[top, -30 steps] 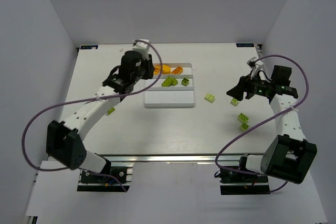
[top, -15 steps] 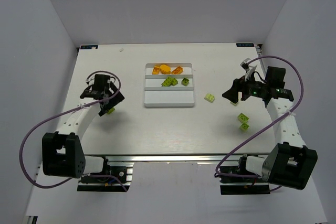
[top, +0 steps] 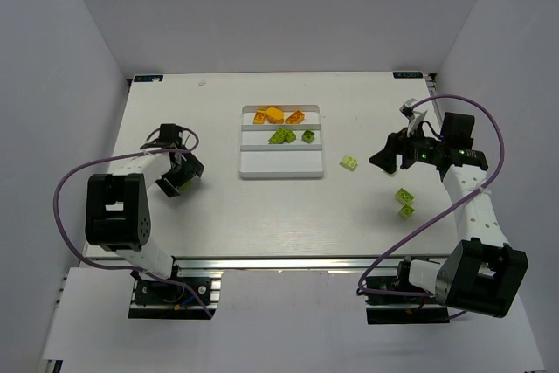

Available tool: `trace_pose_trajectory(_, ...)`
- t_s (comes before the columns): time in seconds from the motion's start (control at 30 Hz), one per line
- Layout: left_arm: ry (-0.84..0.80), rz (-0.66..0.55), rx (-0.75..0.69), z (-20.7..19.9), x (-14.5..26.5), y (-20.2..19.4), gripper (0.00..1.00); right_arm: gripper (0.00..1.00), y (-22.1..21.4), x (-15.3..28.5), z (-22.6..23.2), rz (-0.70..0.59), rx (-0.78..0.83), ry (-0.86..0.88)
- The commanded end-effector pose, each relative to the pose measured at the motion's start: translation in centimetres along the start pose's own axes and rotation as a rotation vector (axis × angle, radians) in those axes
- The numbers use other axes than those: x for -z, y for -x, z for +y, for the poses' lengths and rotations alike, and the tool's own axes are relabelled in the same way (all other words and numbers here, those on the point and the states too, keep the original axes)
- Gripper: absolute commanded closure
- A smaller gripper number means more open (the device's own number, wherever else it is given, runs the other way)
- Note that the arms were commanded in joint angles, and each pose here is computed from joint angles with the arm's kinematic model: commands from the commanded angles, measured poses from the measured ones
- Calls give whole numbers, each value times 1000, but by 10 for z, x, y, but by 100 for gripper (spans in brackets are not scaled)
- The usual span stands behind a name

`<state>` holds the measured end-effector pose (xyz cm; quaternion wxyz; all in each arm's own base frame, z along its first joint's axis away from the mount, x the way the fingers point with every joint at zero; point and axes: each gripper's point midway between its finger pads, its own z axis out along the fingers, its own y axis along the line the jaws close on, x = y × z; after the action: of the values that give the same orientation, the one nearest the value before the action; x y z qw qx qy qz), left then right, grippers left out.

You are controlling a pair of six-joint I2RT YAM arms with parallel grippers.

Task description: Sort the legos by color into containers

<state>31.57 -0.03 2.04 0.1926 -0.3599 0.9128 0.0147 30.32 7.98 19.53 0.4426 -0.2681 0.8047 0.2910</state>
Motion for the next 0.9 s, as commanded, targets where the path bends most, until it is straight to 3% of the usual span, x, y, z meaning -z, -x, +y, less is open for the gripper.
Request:
trace_pose_trajectory(0.0,-34,-62,11,-11,4,27,12,24,7,3,1,-28,32,-7)
trace_pose_trajectory(0.3,-21,-55,5,-3,-2,31,40,24,7,4,1,-29,35,-9)
trace_pose_trajectory(0.37,-41,-55,-15,-6,2,32,53,24,8,5,1,-31,36,-11)
trace_pose_trajectory(0.47,-135,-63,-88,-23,16,33,75,24,7,5,2,-29,37,-12)
trace_pose_trajectory(0.57,-381,-62,-221,-65,51,29,89,24,6,5,2,-29,41,-17)
trace_pose_trajectory(0.63,-652,-36,-299,-103,82,15,94,25,7,5,1,-32,46,-19)
trace_pose_trajectory(0.7,-822,-88,-393,-131,113,15,95,25,7,5,2,-33,43,-16)
trace_pose_trajectory(0.87,-903,-83,-556,-170,129,4,94,25,8,6,2,-34,41,-23)
